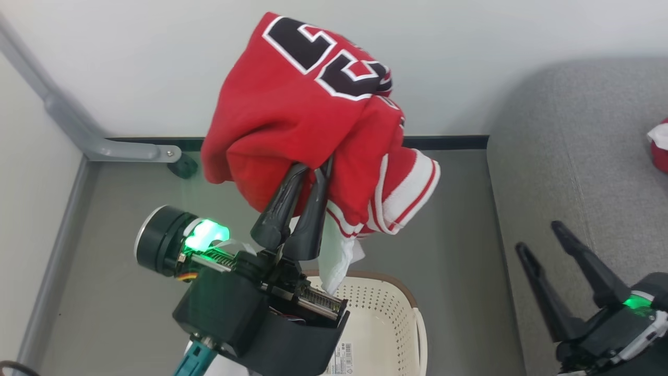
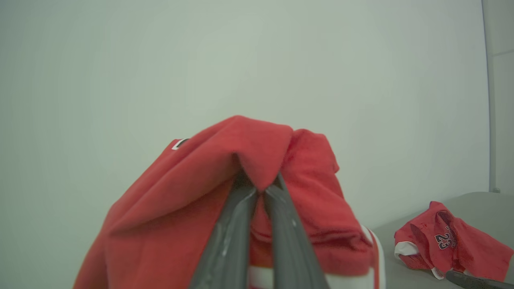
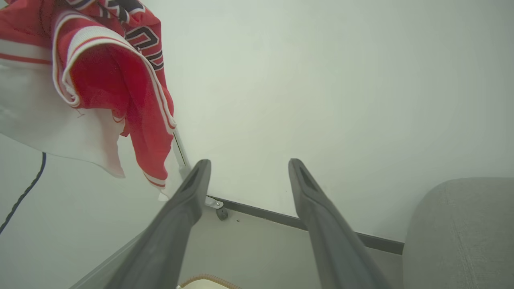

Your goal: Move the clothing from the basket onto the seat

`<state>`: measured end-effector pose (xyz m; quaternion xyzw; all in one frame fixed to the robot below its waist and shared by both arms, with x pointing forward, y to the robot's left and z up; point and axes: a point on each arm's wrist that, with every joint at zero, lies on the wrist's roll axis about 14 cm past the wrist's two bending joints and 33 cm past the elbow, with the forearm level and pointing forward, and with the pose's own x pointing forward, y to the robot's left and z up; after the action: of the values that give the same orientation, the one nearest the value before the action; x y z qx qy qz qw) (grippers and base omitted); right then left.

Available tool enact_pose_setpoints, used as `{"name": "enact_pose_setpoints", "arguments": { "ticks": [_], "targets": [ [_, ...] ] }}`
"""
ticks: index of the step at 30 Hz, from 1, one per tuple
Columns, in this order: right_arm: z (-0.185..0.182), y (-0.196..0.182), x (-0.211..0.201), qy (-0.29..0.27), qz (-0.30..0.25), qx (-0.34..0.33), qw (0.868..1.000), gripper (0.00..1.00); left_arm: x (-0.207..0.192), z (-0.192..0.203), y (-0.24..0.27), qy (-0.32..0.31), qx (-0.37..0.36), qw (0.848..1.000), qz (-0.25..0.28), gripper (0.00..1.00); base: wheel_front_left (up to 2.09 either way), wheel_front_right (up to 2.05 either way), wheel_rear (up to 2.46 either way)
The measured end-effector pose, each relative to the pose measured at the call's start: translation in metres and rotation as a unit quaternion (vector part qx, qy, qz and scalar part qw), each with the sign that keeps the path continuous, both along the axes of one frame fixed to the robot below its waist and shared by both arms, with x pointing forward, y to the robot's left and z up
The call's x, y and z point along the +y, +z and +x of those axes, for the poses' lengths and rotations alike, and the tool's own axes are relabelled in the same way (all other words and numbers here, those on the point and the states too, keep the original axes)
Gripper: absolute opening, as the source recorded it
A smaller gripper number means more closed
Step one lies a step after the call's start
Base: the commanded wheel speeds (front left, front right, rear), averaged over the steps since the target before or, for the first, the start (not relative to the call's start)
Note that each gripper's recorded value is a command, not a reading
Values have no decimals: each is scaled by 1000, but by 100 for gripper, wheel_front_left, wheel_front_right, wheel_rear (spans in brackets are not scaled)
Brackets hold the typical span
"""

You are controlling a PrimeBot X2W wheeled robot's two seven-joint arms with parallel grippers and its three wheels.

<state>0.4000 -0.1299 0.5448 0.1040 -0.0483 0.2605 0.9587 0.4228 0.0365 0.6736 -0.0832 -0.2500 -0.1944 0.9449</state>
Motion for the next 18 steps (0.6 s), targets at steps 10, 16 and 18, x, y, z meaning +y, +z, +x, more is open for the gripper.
{"name": "enact_pose_setpoints", "arguments": {
  "ticks": [10, 16, 18],
  "targets": [
    [-16, 34, 83, 143, 3, -57, 988, 100, -13, -20, 30, -56, 5, 998, 14, 0, 0, 0, 0],
    [-21, 44, 117, 197, 0, -76, 978, 100, -15, -32, 38, -75, 17, 997, 19, 0, 0, 0, 0],
    [-22, 48, 128, 212, 1, -83, 974, 100, -18, -36, 38, -84, 21, 996, 23, 0, 0, 0, 0]
  ]
}}
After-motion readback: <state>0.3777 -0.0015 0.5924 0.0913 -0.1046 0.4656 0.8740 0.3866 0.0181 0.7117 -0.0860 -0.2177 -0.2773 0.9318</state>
